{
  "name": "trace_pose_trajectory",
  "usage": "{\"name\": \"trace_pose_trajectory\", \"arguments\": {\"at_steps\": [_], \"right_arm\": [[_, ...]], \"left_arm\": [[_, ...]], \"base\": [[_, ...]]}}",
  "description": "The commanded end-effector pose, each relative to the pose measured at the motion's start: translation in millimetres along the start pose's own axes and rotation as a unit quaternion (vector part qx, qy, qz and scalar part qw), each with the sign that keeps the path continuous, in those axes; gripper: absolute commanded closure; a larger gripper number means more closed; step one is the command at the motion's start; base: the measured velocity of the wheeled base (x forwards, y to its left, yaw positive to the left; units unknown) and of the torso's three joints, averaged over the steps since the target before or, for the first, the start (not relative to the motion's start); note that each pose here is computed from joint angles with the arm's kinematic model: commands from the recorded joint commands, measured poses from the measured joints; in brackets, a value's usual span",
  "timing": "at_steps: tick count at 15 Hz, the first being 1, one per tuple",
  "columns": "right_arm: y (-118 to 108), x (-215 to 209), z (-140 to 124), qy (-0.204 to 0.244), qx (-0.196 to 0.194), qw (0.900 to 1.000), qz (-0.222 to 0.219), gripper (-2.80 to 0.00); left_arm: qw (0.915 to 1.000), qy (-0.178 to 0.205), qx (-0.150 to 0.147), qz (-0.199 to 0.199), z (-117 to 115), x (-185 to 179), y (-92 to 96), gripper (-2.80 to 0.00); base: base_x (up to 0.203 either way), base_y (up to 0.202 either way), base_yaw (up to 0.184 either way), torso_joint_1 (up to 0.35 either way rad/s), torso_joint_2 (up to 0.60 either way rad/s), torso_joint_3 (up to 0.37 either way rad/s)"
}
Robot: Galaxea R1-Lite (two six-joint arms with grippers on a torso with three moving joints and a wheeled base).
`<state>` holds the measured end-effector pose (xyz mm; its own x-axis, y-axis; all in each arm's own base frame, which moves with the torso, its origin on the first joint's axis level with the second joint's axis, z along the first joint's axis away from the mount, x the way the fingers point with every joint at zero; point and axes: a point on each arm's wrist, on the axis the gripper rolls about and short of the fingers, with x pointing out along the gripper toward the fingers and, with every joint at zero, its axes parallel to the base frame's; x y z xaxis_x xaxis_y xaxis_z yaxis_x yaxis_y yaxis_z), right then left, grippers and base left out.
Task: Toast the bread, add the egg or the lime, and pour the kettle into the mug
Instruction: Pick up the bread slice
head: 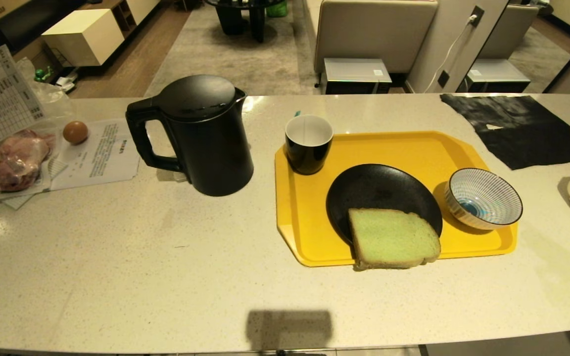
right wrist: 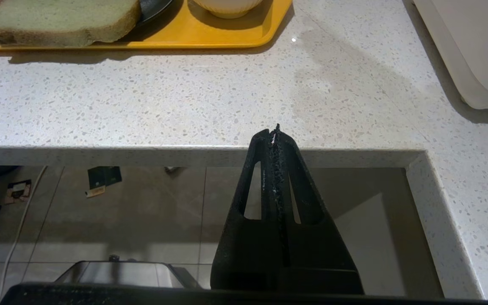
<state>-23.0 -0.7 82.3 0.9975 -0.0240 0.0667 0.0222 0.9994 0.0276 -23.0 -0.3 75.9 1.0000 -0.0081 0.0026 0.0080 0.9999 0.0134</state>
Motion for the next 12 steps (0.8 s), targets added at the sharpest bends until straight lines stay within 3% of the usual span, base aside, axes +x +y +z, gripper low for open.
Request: {"name": "trace_pose_trajectory", "arguments": {"at_steps": [1, 5, 7, 10, 12], "right_arm": [[-0.2, 1.8, -7.6, 0.013, 0.001, 1.000, 0.000, 0.00], [-0.1, 1.2, -5.0, 0.012, -0.002, 1.000, -0.001, 0.00], [0.8, 2.6, 15.2, 0.026, 0.000, 1.000, 0.008, 0.00], [4.3, 35.8, 71.8, 0.107, 0.016, 0.994, 0.029, 0.00], [8.1, 79.4, 105.2, 0.172, 0.029, 0.983, 0.063, 0.00]], "left_arm": [[1.0000, 0.001, 0.000, 0.000, 0.0, 0.1, 0.0, 0.00], [1.0000, 0.000, 0.000, 0.000, 0.1, 0.1, 0.0, 0.00], [1.0000, -0.001, 0.000, 0.000, 0.0, 0.0, 0.0, 0.00], [1.0000, 0.000, 0.000, 0.000, 0.1, 0.1, 0.0, 0.00], [1.0000, 0.001, 0.000, 0.000, 0.0, 0.1, 0.0, 0.00]], "base": [[0.000, 0.000, 0.000, 0.000, 0.00, 0.000], [0.000, 0.000, 0.000, 0.000, 0.00, 0.000], [0.000, 0.000, 0.000, 0.000, 0.00, 0.000], [0.000, 0.000, 0.000, 0.000, 0.00, 0.000], [0.000, 0.000, 0.000, 0.000, 0.00, 0.000]]}}
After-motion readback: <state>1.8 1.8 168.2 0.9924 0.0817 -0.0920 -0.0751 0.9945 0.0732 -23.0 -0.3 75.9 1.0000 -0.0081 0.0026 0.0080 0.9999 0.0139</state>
